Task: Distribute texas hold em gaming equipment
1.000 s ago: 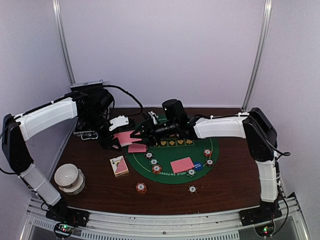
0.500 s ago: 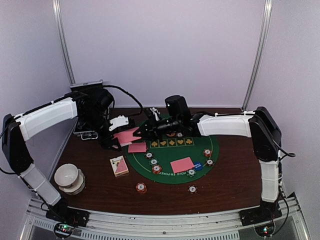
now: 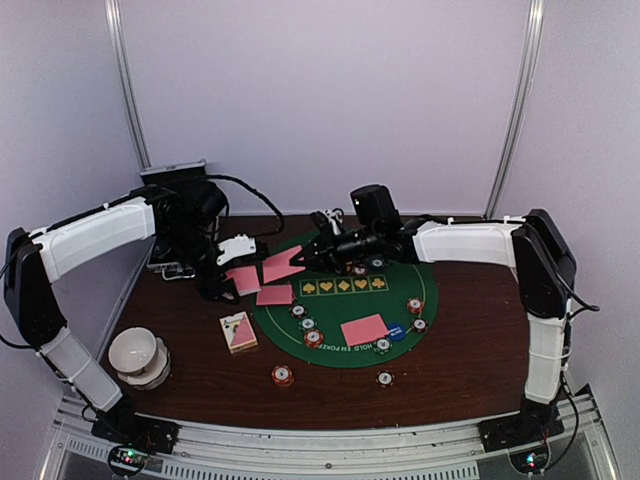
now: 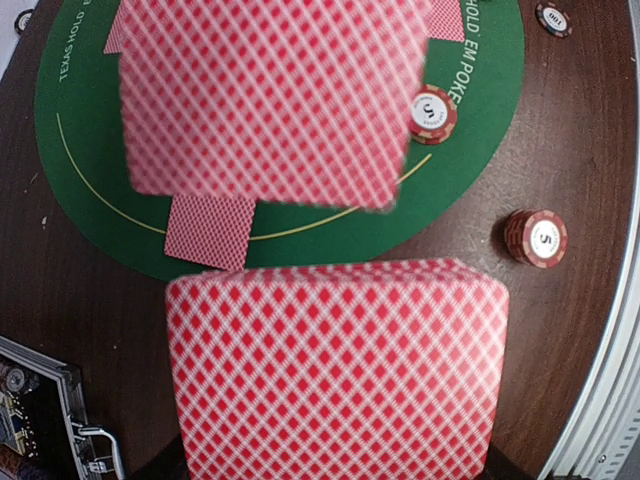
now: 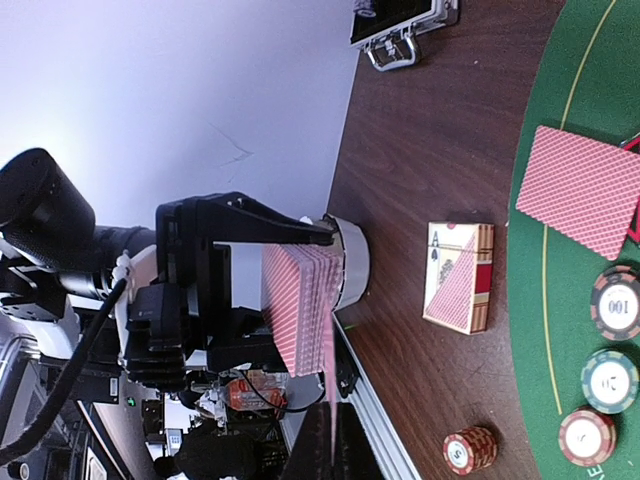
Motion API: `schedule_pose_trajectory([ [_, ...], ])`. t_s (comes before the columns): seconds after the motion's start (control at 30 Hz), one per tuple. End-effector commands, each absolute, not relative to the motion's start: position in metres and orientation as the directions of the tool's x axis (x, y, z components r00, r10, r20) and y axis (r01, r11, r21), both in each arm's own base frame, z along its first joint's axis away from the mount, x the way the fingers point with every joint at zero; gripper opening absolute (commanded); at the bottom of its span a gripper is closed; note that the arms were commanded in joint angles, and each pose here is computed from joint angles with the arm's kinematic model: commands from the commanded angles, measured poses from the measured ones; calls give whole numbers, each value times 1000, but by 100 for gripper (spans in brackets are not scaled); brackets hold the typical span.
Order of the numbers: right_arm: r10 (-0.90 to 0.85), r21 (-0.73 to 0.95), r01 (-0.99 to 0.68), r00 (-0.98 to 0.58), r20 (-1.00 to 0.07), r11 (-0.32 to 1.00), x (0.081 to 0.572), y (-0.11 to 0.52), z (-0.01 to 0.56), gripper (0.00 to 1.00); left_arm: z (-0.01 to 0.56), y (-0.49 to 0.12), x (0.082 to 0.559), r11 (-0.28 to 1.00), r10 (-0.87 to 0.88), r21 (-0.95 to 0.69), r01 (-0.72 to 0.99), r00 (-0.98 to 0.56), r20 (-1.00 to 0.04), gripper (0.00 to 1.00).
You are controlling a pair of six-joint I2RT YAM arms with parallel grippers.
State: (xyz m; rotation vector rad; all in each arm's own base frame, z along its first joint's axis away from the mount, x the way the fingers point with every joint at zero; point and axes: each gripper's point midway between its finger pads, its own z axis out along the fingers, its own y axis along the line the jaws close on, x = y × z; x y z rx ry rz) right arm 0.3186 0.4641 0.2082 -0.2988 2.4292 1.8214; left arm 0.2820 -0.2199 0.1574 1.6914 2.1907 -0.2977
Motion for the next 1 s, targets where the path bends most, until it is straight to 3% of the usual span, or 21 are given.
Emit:
schedule_pose_trajectory([
  [0.0, -68, 924, -232, -973, -222, 304, 334, 446, 204, 0, 170, -217, 286, 266, 879, 93, 960, -202, -431, 0],
  [0.43, -86, 867, -193, -981, -173, 460, 373, 483, 117, 0, 174, -219, 283, 265, 870, 85, 961, -200, -451, 0],
  [0.8, -73, 817, -208, -977, -201, 537, 394, 508, 87, 0, 173, -219, 280, 263, 867, 75, 962, -201, -455, 0],
  [0.97, -68, 794, -215, -974, -216, 568, 399, 507, 83, 13, 174, -219, 280, 262, 867, 76, 962, -201, -456, 0],
])
